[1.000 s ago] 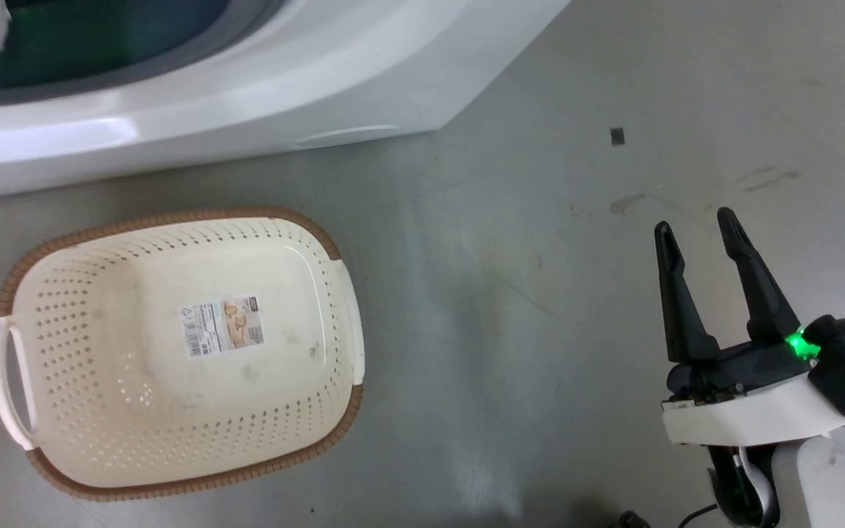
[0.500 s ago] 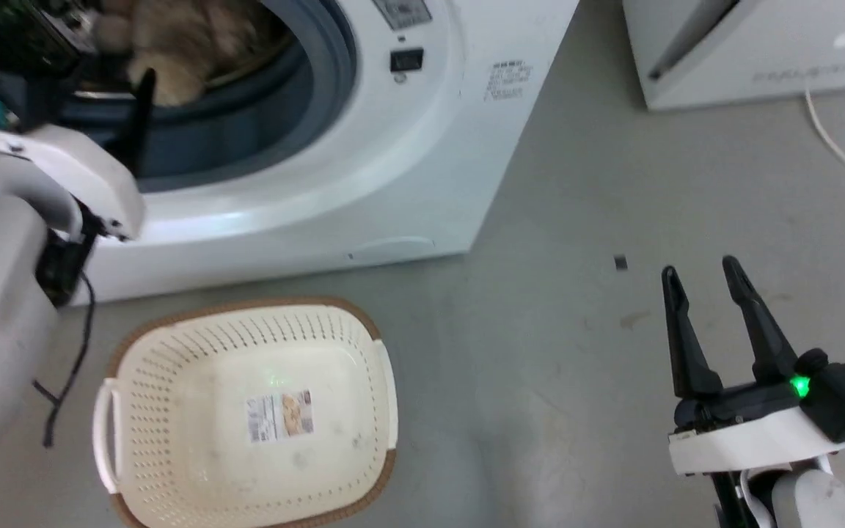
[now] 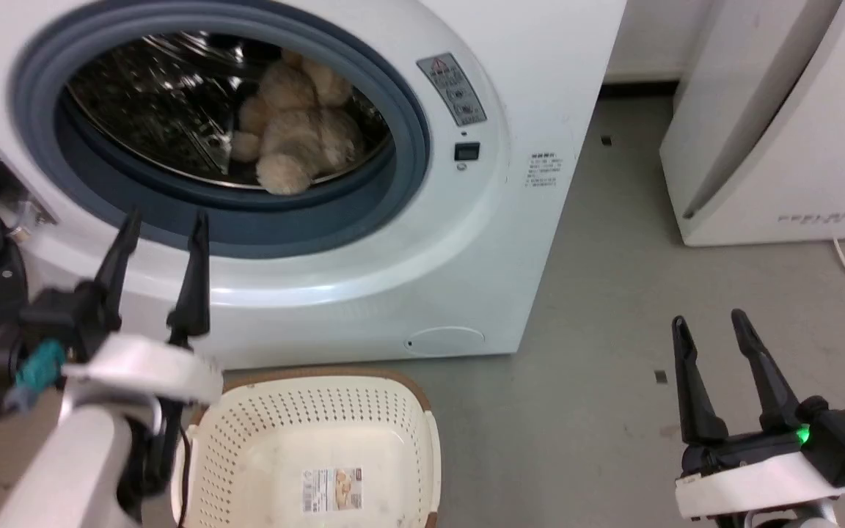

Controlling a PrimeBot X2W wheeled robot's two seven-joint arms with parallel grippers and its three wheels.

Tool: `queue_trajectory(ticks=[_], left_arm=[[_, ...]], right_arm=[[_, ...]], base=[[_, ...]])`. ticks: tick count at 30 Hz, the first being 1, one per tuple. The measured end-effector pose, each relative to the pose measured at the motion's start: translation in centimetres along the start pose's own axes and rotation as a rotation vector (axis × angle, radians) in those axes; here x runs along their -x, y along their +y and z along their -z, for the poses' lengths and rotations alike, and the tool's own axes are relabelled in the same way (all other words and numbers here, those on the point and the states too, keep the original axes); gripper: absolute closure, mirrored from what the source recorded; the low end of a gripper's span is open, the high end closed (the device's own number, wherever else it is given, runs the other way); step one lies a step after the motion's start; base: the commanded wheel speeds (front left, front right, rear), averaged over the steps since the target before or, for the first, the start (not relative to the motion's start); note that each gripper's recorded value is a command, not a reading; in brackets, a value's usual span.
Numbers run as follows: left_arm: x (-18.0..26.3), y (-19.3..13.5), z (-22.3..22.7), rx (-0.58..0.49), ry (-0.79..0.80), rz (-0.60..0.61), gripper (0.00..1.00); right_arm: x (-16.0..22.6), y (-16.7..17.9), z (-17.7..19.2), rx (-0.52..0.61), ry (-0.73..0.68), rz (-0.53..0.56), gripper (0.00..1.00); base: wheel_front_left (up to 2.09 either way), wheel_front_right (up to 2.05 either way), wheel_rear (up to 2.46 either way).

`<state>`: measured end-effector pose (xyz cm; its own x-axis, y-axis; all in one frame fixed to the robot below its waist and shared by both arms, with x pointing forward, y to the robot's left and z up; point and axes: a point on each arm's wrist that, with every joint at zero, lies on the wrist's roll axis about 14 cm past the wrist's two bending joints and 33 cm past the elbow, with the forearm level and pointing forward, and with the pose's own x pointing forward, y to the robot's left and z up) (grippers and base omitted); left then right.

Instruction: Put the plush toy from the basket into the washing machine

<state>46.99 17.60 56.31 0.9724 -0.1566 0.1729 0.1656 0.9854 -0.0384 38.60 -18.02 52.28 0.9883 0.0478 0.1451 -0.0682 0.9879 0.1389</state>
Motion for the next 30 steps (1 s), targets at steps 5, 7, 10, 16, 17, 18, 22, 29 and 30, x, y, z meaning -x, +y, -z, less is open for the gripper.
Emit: queue_trajectory(ticks=[5,7,10,16,17,18,22,29,30], left_arm=[[4.6,0.6,-0.4,-0.001,-0.016,-0.085,0.0],[6.2,0.6,-0.2,0.007,-0.011,-0.107,0.0],[8.3,0.0,0.3,-0.003,0.005,-0.118,0.0],[11.5,-1.0,2.5,-0.003,0.073,-0.131,0.0],[11.8,-1.2,2.6,-0.001,0.077,-0.128,0.0],[12.0,-1.4,2.8,0.0,0.083,-0.123,0.0],[12.8,-1.8,3.8,0.004,0.116,-0.116,0.0],[12.9,-2.0,4.3,0.016,0.132,-0.106,1.0],[12.9,-2.0,4.3,0.016,0.132,-0.106,1.0]], right_arm=[[0.6,1.3,-1.2,-0.007,-0.032,-0.035,0.0],[1.0,1.6,-1.5,-0.008,-0.04,-0.045,0.0],[1.6,1.9,-1.7,-0.008,-0.043,-0.049,0.0],[2.5,2.4,-1.6,-0.013,-0.036,-0.064,0.0],[2.6,2.5,-1.6,-0.014,-0.035,-0.065,0.0],[2.8,2.5,-1.5,-0.015,-0.032,-0.066,0.0],[3.1,2.7,-1.3,-0.017,-0.024,-0.07,0.0],[3.1,2.7,-1.3,-0.017,-0.023,-0.07,1.0],[3.1,2.7,-1.3,-0.017,-0.023,-0.07,1.0]], base=[[0.0,0.0,0.0],[0.0,0.0,0.0],[0.0,0.0,0.0],[0.0,0.0,0.0],[0.0,0.0,0.0],[0.0,0.0,0.0],[0.0,0.0,0.0],[0.0,0.0,0.0],[0.0,0.0,0.0]])
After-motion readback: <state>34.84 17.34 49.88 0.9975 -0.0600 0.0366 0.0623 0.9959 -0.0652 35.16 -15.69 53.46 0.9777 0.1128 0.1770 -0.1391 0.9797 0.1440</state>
